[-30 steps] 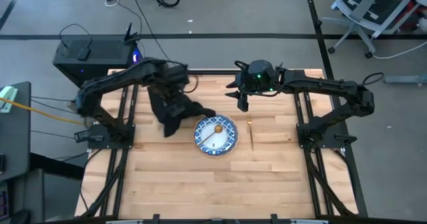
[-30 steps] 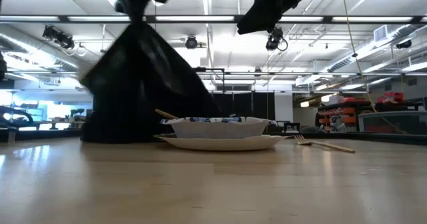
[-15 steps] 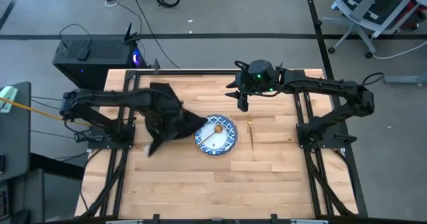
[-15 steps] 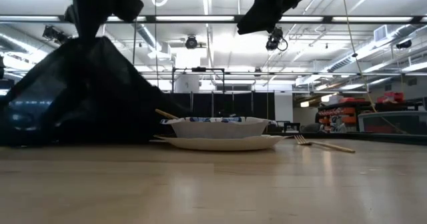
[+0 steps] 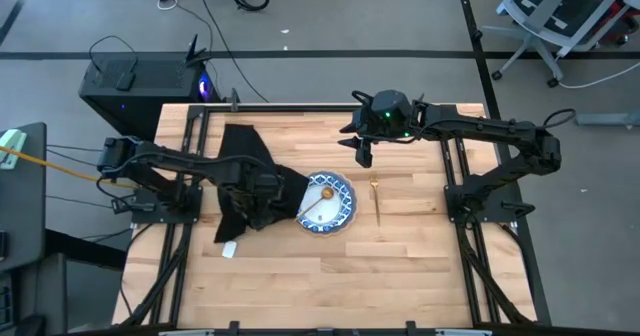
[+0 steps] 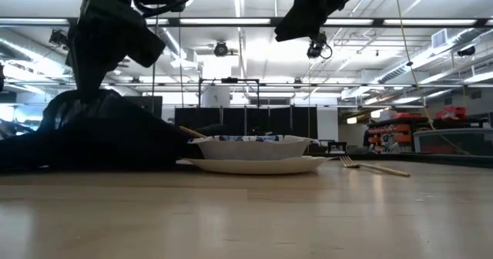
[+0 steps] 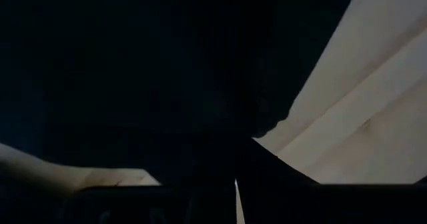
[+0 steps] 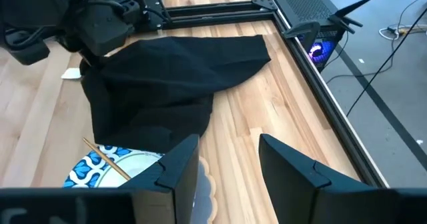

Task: Set table place
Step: Fold the black napkin

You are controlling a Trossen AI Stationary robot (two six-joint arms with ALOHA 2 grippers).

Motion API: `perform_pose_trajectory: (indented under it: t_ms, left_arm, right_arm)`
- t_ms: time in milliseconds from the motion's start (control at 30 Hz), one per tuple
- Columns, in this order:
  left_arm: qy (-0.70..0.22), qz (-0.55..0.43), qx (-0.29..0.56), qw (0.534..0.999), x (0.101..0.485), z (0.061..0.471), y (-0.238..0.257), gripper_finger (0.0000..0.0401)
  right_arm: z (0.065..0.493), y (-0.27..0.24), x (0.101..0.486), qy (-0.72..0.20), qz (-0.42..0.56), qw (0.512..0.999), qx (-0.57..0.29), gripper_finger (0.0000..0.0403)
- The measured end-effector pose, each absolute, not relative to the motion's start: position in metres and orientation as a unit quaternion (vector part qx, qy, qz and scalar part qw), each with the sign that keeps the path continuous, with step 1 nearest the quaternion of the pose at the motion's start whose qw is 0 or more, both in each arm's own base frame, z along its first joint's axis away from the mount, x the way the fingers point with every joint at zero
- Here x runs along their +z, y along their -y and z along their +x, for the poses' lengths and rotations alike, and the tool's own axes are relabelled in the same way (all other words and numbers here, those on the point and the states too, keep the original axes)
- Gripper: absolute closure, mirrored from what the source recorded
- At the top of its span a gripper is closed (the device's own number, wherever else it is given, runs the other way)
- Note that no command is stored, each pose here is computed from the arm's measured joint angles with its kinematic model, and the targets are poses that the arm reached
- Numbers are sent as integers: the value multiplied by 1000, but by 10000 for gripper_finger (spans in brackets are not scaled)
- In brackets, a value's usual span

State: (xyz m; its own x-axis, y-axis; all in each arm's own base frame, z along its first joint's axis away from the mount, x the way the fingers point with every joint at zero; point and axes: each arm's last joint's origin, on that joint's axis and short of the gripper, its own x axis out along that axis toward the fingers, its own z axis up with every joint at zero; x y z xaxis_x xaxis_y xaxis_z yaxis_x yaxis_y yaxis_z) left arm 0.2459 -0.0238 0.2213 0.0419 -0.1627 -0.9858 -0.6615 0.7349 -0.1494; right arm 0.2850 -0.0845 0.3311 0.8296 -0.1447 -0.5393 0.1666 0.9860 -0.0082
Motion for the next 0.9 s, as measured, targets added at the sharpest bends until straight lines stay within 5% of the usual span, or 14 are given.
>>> perform_pose_trajectory:
  t_ms: [400,900]
  left_arm:
    - [-649,-311,168,673,221,252,37,310]
    - [-701,-361,102,607,232,235,48,265]
  right_arm:
    - [285,84,331,-281,24,956,-82,240]
    - [285,84,331,-282,27,955,-83,240]
